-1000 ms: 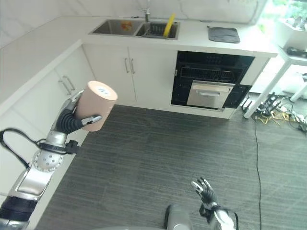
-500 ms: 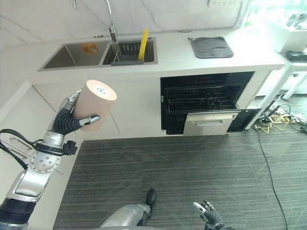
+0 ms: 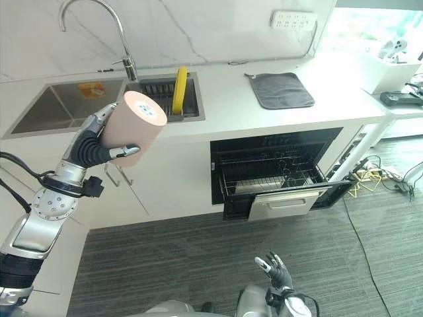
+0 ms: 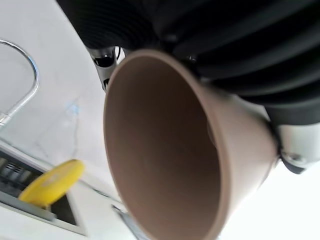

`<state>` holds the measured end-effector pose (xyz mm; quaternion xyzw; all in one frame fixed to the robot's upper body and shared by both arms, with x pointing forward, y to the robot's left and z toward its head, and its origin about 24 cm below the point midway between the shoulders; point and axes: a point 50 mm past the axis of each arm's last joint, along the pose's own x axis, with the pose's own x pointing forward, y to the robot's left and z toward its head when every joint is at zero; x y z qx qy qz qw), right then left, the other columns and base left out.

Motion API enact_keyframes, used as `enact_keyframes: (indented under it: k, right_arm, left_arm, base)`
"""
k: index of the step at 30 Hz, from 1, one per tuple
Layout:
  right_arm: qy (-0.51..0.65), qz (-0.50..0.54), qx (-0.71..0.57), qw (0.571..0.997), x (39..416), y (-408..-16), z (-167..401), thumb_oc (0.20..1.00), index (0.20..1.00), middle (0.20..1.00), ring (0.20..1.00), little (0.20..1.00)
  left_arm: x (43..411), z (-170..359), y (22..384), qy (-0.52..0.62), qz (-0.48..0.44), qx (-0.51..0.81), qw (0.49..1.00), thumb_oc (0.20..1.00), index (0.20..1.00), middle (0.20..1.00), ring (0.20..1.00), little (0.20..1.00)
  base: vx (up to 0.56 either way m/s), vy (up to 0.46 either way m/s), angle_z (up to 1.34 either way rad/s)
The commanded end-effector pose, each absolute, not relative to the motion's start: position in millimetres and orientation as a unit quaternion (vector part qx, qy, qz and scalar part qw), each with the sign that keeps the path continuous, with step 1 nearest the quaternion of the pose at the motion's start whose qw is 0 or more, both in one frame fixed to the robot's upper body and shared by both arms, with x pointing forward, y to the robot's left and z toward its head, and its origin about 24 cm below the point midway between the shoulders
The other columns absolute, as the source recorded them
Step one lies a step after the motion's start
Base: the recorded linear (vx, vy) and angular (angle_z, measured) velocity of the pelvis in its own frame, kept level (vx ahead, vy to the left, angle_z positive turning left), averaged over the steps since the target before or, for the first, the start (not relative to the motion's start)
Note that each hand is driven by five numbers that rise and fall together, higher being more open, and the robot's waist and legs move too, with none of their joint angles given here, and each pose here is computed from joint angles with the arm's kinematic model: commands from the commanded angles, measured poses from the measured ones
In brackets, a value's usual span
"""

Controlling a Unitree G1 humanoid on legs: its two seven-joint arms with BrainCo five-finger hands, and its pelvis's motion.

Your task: Place the dishes in the dishwasher.

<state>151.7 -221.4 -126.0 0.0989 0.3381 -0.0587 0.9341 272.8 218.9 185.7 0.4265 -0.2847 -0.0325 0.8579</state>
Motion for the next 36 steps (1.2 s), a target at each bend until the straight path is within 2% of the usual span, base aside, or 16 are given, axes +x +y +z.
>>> enact_keyframes:
  k: [1, 8, 10, 15, 24, 30, 36]
  right_arm:
    - [0.301, -0.048, 0.093, 0.948, 174.6, -229.4, -111.9, 1.0, 1.0, 1.0, 1.0, 1.0]
    - [0.318, 0.009, 0.053, 0.947, 176.3, -219.2, -111.9, 1.0, 1.0, 1.0, 1.0, 1.0]
    - [0.317, -0.011, 0.059, 0.946, 170.0, -224.3, -113.3, 1.0, 1.0, 1.0, 1.0, 1.0]
    - [0.321, -0.019, 0.065, 0.945, 165.3, -223.5, -117.5, 1.0, 1.0, 1.0, 1.0, 1.0]
    - [0.32, 0.061, 0.066, 0.943, 164.5, -186.0, -120.1, 1.0, 1.0, 1.0, 1.0, 1.0]
    - [0.346, 0.065, 0.051, 0.934, 156.8, -188.4, -125.0, 1.0, 1.0, 1.0, 1.0, 1.0]
    - [0.303, 0.063, 0.092, 0.946, 166.5, -186.2, -116.0, 1.0, 1.0, 1.0, 1.0, 1.0]
  left_arm:
    - [258.9, 208.3, 215.3, -0.352, 0.005, 0.404, 0.844, 0.2, 0.2, 0.2, 0.2, 0.2]
    - [253.9, 207.9, 216.0, -0.347, 0.029, 0.373, 0.86, 0.2, 0.2, 0.2, 0.2, 0.2]
    - [258.4, 212.1, 206.9, -0.361, 0.017, 0.362, 0.859, 0.2, 0.2, 0.2, 0.2, 0.2]
    - [264.8, 210.8, 191.4, -0.377, -0.008, 0.356, 0.855, 0.2, 0.2, 0.2, 0.2, 0.2]
    - [261.7, 210.8, 200.0, -0.367, -0.018, 0.38, 0.849, 0.2, 0.2, 0.2, 0.2, 0.2]
    - [259.9, 209.3, 203.4, -0.359, -0.013, 0.373, 0.855, 0.2, 0.2, 0.2, 0.2, 0.2]
    - [262.2, 207.0, 204.7, -0.361, -0.016, 0.398, 0.843, 0.2, 0.2, 0.2, 0.2, 0.2]
  base:
    - [0.2, -0.653, 0.59]
    - [0.09, -0.659, 0.32]
    - [-0.06, -0.298, 0.06]
    - [0.05, -0.086, 0.34]
    - [0.11, 0.031, -0.37]
    - [0.03, 0.02, -0.15]
    - [-0.03, -0.105, -0.21]
